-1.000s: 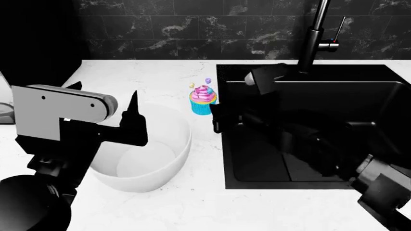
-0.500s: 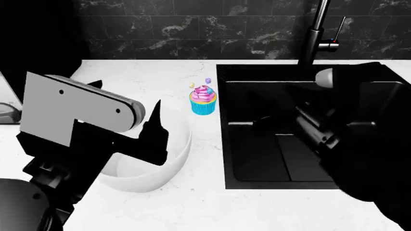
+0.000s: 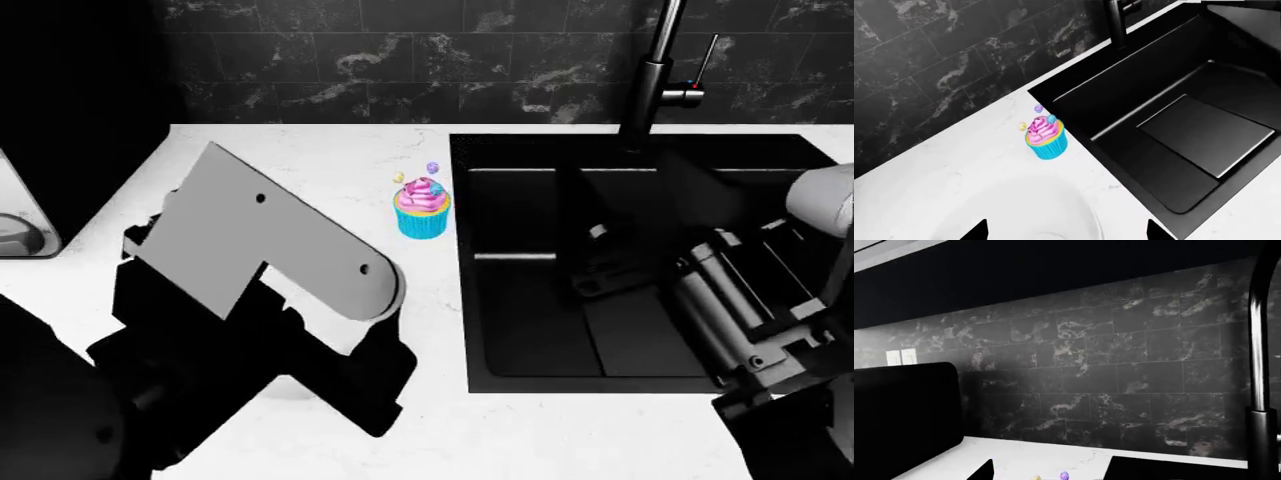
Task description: Move the fresh-baked cupcake off the tray onto the counter, and place the bowl used for mixing into the sink.
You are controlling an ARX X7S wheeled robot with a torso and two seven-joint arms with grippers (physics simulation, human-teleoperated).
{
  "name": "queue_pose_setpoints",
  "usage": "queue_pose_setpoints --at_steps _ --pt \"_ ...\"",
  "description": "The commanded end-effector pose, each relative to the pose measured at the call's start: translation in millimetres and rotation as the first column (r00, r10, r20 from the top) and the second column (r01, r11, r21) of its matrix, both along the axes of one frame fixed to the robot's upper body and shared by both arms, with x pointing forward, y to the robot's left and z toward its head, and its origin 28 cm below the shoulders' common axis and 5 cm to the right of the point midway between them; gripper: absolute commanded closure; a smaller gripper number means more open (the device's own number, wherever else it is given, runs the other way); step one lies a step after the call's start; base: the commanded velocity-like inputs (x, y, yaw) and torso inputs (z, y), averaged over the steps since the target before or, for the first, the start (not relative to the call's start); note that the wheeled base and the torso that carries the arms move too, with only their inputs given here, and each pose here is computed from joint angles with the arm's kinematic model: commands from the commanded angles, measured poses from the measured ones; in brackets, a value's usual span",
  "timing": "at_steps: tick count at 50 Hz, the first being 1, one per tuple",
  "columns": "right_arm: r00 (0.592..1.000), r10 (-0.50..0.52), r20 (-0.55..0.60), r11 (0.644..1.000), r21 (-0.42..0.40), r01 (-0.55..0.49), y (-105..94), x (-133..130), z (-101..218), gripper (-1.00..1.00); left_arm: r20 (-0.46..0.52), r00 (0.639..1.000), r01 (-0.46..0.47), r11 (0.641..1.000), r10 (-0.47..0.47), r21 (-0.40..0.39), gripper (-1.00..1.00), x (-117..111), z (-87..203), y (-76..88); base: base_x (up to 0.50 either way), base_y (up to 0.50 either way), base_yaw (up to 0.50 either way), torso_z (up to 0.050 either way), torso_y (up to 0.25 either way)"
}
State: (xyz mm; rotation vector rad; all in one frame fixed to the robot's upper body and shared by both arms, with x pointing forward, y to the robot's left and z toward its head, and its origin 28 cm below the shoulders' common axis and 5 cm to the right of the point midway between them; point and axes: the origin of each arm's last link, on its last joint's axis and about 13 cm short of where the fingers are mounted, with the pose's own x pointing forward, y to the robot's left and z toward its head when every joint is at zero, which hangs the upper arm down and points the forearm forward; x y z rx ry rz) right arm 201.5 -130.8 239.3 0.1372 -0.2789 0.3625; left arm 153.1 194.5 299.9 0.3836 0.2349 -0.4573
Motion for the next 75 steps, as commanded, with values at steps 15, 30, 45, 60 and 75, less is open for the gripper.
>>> queue_pose_setpoints --at_steps 15,30,45,60,75 --pt "0.992 0.115 0.058 0.991 0.06 -0.118 11.3 -30.1 0.7 -1.0 -0.276 0.961 0.072 0.989 -0.035 0.127 -1.0 8.4 29.9 -13.1 0.0 0.0 0.0 0.0 0.0" --pt "0.994 0.09 0.061 0.995 0.044 -0.093 9.7 -25.0 -3.3 -1.0 -0.378 0.924 0.083 0.994 -0.053 0.065 -1.0 22.7 28.3 -11.7 0.0 0.0 0.0 0.0 0.0" --pt "0.995 0.084 0.06 0.996 0.037 -0.086 9.4 -24.3 -3.7 -1.0 -0.44 0.898 0.025 0.997 0.012 0.079 -1.0 47.0 28.4 -6.1 0.0 0.0 0.0 0.0 0.0" --pt "0.995 0.056 0.084 0.998 0.038 -0.059 5.4 -26.4 -0.3 -1.0 -0.477 0.876 -0.035 0.995 0.076 0.094 -1.0 67.2 12.7 -7.2 0.0 0.0 0.0 0.0 0.0" --pt "0.995 0.065 0.076 0.997 0.039 -0.068 6.6 -26.9 -2.3 -1.0 -0.509 0.858 -0.014 0.995 0.063 0.1 -1.0 76.2 1.2 -10.2 0.0 0.0 0.0 0.0 0.0"
